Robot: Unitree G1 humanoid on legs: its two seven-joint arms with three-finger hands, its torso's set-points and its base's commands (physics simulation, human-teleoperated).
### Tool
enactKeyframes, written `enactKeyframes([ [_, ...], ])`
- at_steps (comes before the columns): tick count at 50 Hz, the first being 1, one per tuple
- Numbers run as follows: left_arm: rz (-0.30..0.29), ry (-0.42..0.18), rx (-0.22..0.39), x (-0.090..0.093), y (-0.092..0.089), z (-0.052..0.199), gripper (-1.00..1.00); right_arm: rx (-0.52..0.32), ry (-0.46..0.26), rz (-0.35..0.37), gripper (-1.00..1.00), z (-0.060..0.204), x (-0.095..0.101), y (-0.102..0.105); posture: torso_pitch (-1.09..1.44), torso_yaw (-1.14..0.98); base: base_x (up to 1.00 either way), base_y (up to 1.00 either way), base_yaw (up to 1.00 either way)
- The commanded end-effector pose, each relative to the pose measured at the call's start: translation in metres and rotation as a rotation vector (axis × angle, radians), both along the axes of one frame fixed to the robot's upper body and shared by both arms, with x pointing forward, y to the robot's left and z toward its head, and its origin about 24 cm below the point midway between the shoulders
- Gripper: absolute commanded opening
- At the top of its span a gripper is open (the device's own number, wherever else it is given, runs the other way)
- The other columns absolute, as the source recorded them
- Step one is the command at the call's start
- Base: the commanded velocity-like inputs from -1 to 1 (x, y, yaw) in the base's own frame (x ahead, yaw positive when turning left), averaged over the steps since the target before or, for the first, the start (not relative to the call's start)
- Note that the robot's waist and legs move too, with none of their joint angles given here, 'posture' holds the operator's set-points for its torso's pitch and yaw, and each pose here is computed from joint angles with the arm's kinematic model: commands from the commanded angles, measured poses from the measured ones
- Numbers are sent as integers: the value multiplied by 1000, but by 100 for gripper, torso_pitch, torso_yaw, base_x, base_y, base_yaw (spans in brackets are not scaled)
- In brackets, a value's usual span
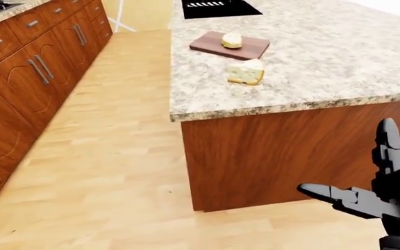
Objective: Pick up the wedge of cheese and place it on the slice of bread to prepare a simple cheese on bread dish.
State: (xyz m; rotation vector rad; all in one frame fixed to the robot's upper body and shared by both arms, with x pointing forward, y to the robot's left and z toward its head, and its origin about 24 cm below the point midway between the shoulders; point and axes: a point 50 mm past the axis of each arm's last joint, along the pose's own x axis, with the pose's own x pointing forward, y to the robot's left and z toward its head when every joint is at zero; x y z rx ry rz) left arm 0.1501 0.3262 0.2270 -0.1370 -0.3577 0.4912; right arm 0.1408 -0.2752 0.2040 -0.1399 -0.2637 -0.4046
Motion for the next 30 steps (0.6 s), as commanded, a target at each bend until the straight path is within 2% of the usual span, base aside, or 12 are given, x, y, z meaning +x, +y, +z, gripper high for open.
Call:
enactKeyframes([
  [1,8,-49,43,-4,-2,11,100,-43,-52,19,100,9,-2,5,0,0,0,29,0],
  [30,8,-46,42,-2,-1,8,100,-47,-45,17,100,7,0,6,0,0,0,29,0],
])
